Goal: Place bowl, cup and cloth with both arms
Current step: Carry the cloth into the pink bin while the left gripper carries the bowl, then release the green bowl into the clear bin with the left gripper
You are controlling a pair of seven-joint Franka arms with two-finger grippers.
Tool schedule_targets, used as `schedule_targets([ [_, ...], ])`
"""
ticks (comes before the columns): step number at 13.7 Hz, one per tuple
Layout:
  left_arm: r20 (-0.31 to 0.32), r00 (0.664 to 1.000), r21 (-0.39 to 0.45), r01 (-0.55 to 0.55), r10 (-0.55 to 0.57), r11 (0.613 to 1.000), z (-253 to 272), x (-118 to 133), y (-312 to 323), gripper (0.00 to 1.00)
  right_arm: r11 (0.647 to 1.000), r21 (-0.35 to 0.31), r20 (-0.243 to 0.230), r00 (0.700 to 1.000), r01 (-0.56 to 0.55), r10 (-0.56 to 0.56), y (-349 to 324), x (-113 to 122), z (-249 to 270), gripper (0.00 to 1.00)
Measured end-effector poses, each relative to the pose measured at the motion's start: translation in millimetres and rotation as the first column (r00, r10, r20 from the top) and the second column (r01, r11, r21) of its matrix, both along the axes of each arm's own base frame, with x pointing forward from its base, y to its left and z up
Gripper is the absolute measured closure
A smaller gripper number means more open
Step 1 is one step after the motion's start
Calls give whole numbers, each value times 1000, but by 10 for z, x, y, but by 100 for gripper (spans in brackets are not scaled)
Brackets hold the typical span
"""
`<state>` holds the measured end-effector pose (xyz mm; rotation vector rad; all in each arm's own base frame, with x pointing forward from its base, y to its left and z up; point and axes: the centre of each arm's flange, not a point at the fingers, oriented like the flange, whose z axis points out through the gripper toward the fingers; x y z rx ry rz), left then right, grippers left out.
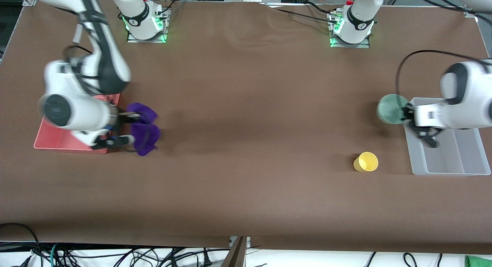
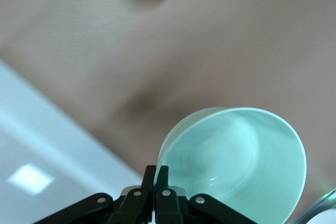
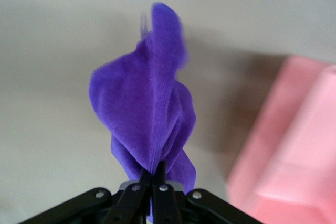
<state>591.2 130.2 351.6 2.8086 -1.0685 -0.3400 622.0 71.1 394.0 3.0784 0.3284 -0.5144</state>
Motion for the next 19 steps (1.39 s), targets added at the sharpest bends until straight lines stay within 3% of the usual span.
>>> schedule_targets([
  [3, 46, 997, 1, 66, -66, 998, 69, 128, 906, 97, 1000, 6, -63, 998, -10, 10, -1019, -47, 219, 97],
  [5, 30, 996, 2, 83, -83, 997, -330, 189, 1375, 97, 1000, 16, -89, 996, -9, 11, -1574, -143, 251, 97],
  [9, 92, 993, 13, 73, -74, 997, -1128, 317, 1700, 97, 1000, 29, -124, 992, 7, -3, -2206, -338, 273, 97],
  [13, 113, 990, 19, 77, -79, 997, -1011, 416, 1694, 61, 999, 39, -157, 987, 23, -17, -2521, -497, 193, 97],
  [16, 89, 995, 18, 44, -46, 999, -284, 528, 1335, 29, 999, 41, -186, 982, 27, -19, -2526, -544, -30, 97],
  [19, 64, 994, 59, -90, 86, 994, 508, 621, 334, 1, 999, 17, -188, 981, 51, -47, -2501, -525, -145, 97],
])
